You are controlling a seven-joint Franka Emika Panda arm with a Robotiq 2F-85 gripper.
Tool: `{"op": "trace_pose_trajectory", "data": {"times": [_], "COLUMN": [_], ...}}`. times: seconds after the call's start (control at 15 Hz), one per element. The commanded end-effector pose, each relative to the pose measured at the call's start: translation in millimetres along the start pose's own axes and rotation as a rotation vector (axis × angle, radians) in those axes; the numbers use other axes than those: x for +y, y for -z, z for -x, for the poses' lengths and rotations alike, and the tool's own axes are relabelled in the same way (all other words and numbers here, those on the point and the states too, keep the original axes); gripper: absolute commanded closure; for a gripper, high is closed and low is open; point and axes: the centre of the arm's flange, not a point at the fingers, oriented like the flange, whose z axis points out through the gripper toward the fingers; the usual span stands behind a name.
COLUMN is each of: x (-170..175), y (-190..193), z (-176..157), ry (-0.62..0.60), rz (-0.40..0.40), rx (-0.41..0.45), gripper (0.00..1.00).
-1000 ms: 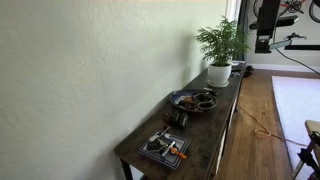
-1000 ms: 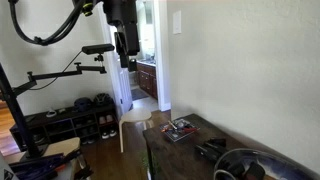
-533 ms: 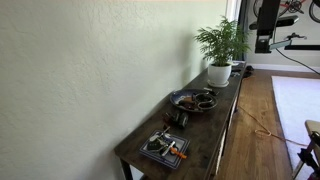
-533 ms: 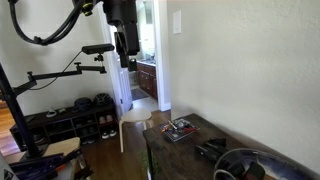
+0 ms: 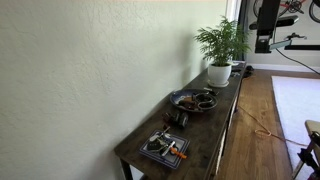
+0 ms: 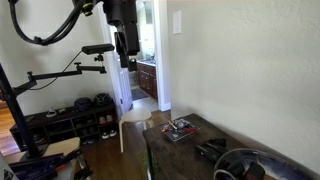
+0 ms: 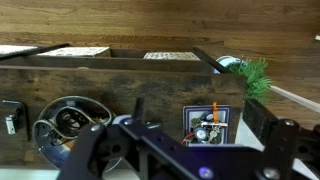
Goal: Pick the object and put it on the plate
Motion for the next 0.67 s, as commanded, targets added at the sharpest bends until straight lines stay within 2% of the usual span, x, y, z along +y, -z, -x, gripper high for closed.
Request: {"op": "trace_pose_trajectory", "data": {"times": [0.0, 0.6], "x": [0.4, 1.9], "y": [-3.5, -33.5], "z": [-2.5, -34.0], "ry": [-0.012, -0.050], "rz": [0.016, 0.035], "rx": [-0.005, 0.016], "gripper": [0.00, 0.00]}}
